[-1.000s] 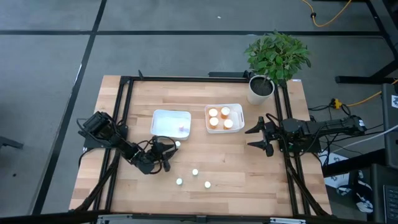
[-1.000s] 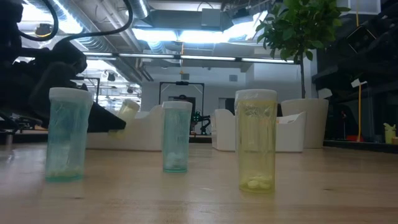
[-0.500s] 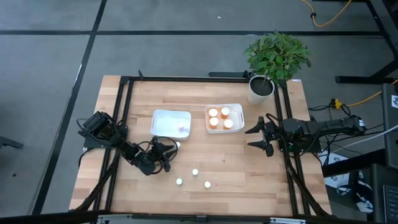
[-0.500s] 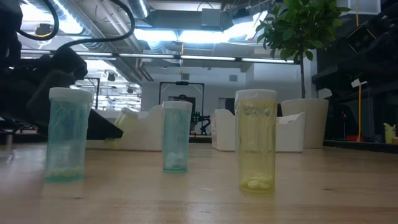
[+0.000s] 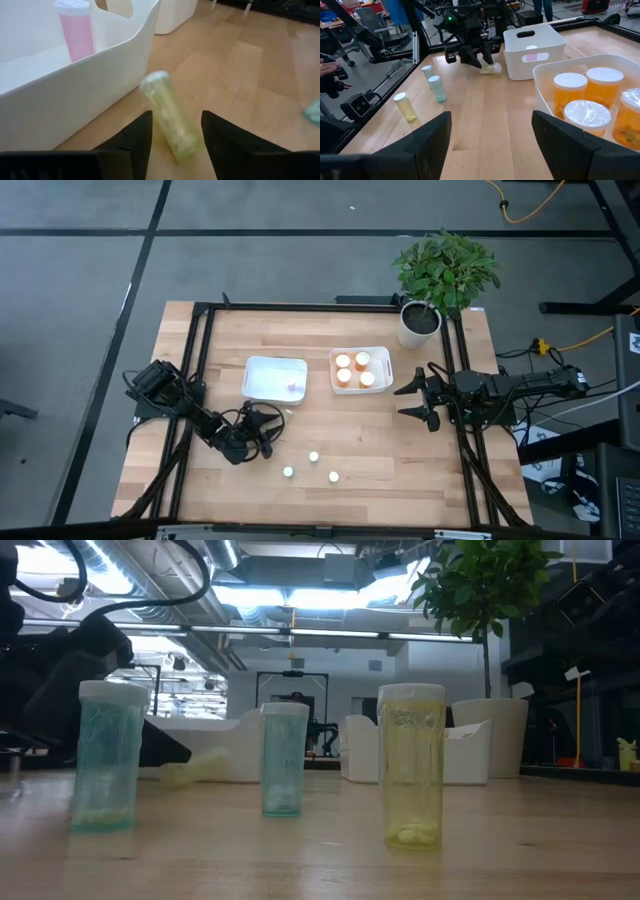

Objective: Pick and place medicine bottles into bin by pill shape (circle, oval)
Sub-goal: Put the top yellow pill bottle into the left white bin

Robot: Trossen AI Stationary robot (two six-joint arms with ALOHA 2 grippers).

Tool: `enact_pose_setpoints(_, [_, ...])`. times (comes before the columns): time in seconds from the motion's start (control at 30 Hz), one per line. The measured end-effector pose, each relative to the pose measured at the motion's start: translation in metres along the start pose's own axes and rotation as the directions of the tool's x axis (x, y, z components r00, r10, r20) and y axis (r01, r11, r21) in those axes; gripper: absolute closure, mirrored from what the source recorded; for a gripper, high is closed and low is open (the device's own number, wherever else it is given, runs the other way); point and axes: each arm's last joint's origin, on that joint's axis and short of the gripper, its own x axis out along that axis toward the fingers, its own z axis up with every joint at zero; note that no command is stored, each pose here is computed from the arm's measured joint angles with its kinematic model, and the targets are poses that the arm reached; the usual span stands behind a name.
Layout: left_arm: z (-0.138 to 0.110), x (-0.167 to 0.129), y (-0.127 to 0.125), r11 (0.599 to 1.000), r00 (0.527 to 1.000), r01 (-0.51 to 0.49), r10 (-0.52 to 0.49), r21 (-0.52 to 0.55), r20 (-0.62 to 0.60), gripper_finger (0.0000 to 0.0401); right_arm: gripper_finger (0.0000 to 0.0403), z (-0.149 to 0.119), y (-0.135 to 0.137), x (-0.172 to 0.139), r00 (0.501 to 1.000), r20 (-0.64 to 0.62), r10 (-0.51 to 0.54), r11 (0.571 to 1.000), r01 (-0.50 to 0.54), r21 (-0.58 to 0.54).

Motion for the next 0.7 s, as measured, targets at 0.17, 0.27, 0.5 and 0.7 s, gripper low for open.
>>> enact_pose_setpoints(0.17, [-0.002,0.000,0.002,1.000,1.000,-0.013,0.013,0.012,-0.007,0.0225,0.0124,0.000,0.000,0.000,1.000,0.000,0.000,1.000,0.000,0.000])
enact_pose_setpoints(0.27, [0.001,0.000,-0.001,0.999,1.000,0.002,-0.002,-0.037,0.011,0.0226,0.0124,0.000,0.000,0.000,1.000,0.000,0.000,1.000,0.000,0.000])
enact_pose_setpoints(0.5, [0.013,-0.007,-0.013,0.993,0.991,0.047,-0.033,-0.110,0.131,0.0227,0.0124,0.000,0.000,0.000,1.000,0.000,0.000,1.000,0.000,0.000])
enact_pose_setpoints(0.7, [0.029,-0.022,-0.023,0.986,0.974,0.066,-0.030,-0.156,0.225,0.0228,0.0124,0.000,0.000,0.000,1.000,0.000,0.000,1.000,0.000,0.000])
